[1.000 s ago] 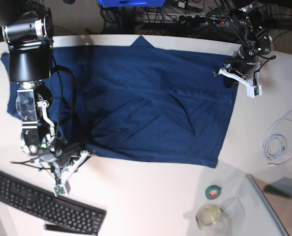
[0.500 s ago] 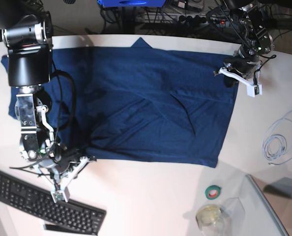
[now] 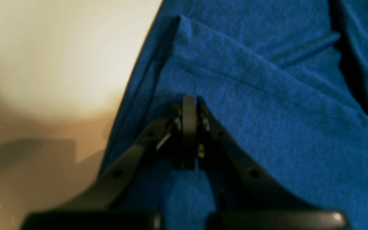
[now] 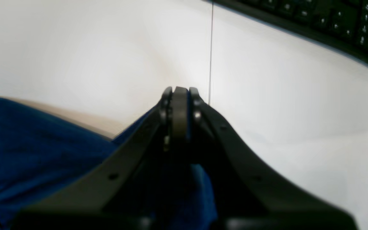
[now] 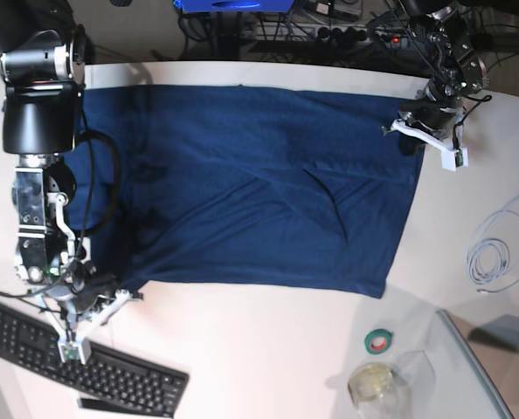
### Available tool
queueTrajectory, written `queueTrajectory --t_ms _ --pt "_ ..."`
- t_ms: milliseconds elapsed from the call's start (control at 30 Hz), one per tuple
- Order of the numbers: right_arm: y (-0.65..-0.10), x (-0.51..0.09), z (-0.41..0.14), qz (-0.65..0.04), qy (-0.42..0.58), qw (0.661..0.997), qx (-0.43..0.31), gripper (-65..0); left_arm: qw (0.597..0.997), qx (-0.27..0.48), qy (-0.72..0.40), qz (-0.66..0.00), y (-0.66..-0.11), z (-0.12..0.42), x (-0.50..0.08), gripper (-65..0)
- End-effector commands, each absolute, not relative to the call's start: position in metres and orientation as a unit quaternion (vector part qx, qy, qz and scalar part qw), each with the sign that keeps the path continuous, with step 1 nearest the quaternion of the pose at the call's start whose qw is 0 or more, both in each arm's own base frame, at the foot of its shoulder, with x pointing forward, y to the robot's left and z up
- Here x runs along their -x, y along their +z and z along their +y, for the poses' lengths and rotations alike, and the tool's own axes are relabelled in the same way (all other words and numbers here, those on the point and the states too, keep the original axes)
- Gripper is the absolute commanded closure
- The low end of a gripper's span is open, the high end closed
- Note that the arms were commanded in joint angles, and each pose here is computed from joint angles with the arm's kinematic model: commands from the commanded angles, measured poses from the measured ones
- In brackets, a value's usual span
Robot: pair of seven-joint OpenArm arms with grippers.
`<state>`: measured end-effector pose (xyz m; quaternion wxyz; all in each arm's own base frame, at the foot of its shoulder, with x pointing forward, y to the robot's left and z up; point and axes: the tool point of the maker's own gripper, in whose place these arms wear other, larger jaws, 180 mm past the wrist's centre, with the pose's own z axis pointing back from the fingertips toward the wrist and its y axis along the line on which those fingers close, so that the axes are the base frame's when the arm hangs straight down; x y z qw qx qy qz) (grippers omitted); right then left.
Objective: Layout the t-shirt on the table in an organized manner, then fold the t-shirt properly
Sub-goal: 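Pull the grasped hem with the right gripper toward the keyboard, then release the hem and regrasp the shirt hem with the right gripper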
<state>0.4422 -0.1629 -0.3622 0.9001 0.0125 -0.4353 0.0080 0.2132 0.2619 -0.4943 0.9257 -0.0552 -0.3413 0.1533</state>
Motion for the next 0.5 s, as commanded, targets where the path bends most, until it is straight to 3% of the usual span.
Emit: queueTrajectory --t_ms 0,467 --pt "-0.333 -0.459 -0.171 -0.479 0.005 0.878 -0.003 -0.5 0.941 0.038 0.15 -0.3 -0.506 0.266 -0.197 0.0" --pt "-0.33 -0.459 -0.182 -0.52 -0.027 0.854 0.015 -0.3 0.935 0.024 0.174 -0.308 -0.502 0.283 -0.194 0.0"
